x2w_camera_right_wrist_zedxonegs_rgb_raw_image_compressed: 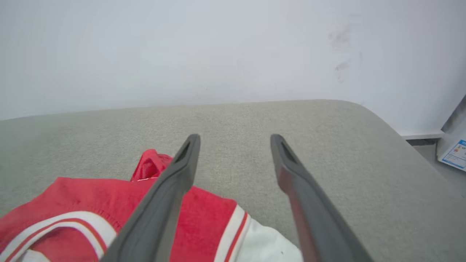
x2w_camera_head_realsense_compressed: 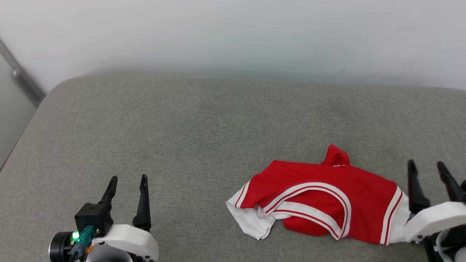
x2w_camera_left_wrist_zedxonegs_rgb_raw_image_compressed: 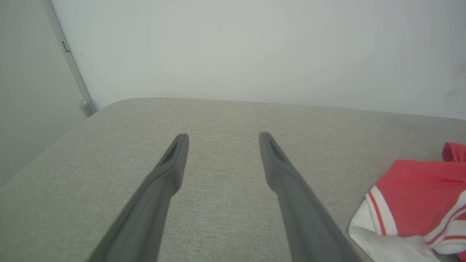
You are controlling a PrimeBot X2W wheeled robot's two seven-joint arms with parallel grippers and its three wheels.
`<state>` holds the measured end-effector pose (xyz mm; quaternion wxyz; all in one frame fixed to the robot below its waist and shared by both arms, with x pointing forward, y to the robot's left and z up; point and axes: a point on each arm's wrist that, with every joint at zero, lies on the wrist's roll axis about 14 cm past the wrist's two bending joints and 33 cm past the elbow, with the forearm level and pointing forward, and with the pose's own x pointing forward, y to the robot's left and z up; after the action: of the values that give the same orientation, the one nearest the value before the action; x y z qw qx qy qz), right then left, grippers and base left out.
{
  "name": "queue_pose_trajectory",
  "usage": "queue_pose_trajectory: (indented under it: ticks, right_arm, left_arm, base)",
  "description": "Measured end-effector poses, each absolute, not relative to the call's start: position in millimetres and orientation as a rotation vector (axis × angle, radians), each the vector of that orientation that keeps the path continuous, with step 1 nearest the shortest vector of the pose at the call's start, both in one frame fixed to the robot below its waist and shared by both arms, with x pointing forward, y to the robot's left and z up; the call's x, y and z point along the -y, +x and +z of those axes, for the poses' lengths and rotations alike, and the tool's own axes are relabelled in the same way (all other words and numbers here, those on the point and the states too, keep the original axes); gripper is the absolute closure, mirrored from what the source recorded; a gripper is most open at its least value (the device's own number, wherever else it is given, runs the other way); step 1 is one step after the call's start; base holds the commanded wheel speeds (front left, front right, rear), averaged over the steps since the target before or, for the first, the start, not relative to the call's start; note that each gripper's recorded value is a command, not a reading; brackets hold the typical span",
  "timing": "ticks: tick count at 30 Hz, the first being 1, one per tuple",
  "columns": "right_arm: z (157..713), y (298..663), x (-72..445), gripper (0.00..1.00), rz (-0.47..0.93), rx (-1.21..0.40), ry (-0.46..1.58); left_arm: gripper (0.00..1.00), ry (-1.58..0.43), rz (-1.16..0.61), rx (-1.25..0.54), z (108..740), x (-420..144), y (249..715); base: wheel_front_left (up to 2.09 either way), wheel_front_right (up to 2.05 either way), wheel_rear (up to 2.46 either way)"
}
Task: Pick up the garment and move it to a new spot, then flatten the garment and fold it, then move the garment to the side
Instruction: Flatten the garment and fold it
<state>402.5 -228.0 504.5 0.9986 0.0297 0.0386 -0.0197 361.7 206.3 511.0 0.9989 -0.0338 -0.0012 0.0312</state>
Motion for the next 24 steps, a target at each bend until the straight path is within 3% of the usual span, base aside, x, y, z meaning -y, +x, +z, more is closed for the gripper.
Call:
queue_pose_trajectory:
  ticks: [12,24]
  right_arm:
    - [525,357,182,0.0,0.072,0.003,0.041]
    - [540,353,177,0.0,0.085,0.016,0.053]
  left_arm:
    - [0.0,-0.065,0.026,-0.049,509,-200,350]
    - [0.0,-0.038,-0.455,-0.354,496,-85,374]
  base:
    - [0.0,0.0,0.0]
    - [0.0,0.0,0.0]
